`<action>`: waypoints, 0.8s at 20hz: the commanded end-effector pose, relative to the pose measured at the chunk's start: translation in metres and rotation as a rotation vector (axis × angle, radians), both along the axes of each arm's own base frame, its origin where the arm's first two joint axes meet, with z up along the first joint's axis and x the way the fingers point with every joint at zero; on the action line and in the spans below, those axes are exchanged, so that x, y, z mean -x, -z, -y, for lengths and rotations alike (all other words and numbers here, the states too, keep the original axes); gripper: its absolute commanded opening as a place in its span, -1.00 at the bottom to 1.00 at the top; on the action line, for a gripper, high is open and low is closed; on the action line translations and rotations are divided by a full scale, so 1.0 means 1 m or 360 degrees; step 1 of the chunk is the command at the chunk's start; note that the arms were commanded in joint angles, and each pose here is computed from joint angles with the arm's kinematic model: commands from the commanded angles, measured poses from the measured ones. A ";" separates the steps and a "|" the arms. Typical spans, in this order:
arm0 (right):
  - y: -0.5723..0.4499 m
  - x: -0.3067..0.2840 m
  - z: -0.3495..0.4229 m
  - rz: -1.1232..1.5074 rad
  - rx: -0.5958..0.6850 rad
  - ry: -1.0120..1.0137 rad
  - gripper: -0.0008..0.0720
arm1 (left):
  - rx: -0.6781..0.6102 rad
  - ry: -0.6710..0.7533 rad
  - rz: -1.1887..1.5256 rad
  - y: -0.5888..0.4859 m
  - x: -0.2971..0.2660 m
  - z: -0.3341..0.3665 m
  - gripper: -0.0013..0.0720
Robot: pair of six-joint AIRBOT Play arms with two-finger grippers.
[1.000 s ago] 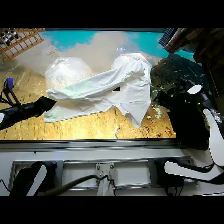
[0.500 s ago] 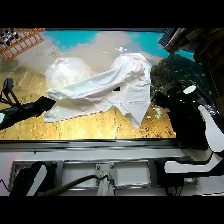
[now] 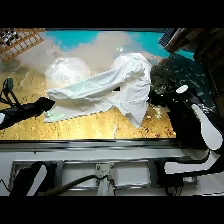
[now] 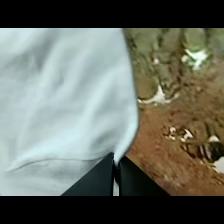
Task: Fold the clothes and pants, and hang the long-sleeved shirts on hangers.
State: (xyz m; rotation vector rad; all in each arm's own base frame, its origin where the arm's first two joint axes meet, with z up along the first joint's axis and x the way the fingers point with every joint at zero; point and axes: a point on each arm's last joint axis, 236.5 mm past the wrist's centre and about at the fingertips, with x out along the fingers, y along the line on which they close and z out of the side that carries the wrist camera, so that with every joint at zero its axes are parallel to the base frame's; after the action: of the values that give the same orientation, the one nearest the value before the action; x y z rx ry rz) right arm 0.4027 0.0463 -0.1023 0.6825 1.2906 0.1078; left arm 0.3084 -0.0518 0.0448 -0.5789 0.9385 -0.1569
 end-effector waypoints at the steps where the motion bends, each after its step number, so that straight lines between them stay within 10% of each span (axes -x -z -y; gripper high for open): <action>1: -0.007 -0.014 -0.003 0.0070 0.0006 0.0018 -0.90 | -0.0182 0.0004 -0.0123 0.019 0.014 -0.020 0.28; 6: -0.019 -0.024 -0.003 0.0117 0.0009 -0.0003 -0.90 | -0.0466 -0.0450 -0.0584 0.085 0.068 -0.094 0.29; 16: -0.016 -0.014 -0.005 0.0103 0.0045 -0.0138 -0.90 | -0.0035 -0.0724 -0.0703 0.140 0.071 -0.078 -0.03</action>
State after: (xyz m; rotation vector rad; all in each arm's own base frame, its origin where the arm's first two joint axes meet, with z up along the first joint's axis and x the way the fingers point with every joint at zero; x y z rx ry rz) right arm 0.4186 0.0503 -0.0865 0.6076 1.2502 0.1686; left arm 0.2314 0.0347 -0.0838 -0.6960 1.2065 0.3937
